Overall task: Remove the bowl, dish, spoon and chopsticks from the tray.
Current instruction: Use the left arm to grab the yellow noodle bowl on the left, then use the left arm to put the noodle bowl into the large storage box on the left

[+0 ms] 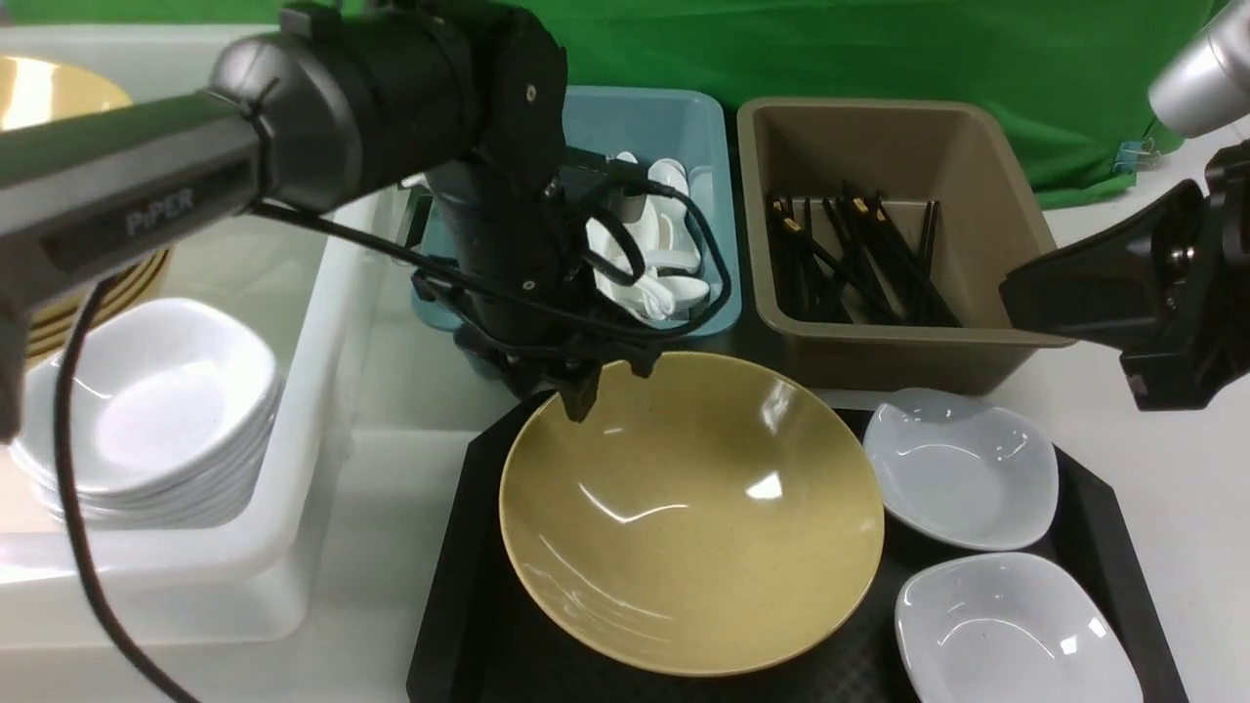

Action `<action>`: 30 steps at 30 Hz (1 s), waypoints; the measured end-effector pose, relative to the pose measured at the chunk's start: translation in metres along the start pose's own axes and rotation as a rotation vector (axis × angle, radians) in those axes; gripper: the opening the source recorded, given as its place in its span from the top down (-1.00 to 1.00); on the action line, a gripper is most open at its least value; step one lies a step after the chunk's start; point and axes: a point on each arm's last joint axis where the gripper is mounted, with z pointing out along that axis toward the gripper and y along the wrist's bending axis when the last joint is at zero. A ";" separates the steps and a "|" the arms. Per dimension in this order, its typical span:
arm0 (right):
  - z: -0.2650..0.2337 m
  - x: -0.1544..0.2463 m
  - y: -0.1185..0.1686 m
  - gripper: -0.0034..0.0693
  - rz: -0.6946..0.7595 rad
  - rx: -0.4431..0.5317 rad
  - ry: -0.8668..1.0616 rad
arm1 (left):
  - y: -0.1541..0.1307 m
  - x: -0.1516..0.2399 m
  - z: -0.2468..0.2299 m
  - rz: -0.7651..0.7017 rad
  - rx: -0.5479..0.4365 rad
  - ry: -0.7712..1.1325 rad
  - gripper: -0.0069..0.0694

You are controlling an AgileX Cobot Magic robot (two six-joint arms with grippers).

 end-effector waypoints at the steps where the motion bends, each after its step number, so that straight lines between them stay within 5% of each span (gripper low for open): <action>1: 0.000 0.000 0.000 0.89 0.000 0.000 0.000 | 0.001 -0.001 0.004 0.005 -0.010 -0.004 -0.43; 3: 0.000 0.000 0.000 0.89 0.001 -0.001 -0.001 | 0.000 -0.004 0.017 0.007 -0.013 -0.002 -0.69; 7: 0.000 0.000 0.000 0.89 0.001 -0.001 -0.001 | -0.002 -0.003 0.040 0.001 -0.002 0.049 -0.83; 11: 0.000 0.000 0.000 0.89 0.001 -0.002 -0.002 | -0.006 0.002 0.056 -0.013 0.024 0.120 -0.51; 16: 0.000 0.000 0.000 0.89 0.001 -0.001 -0.004 | -0.010 0.007 0.049 -0.037 0.070 0.173 0.30; 22: 0.000 -0.002 0.001 0.89 0.022 -0.013 -0.025 | -0.011 0.009 0.010 -0.059 0.119 0.128 0.69; 30: -0.016 -0.029 0.012 0.89 -0.024 -0.081 -0.123 | 0.028 0.016 -0.081 -0.172 0.234 -0.064 0.76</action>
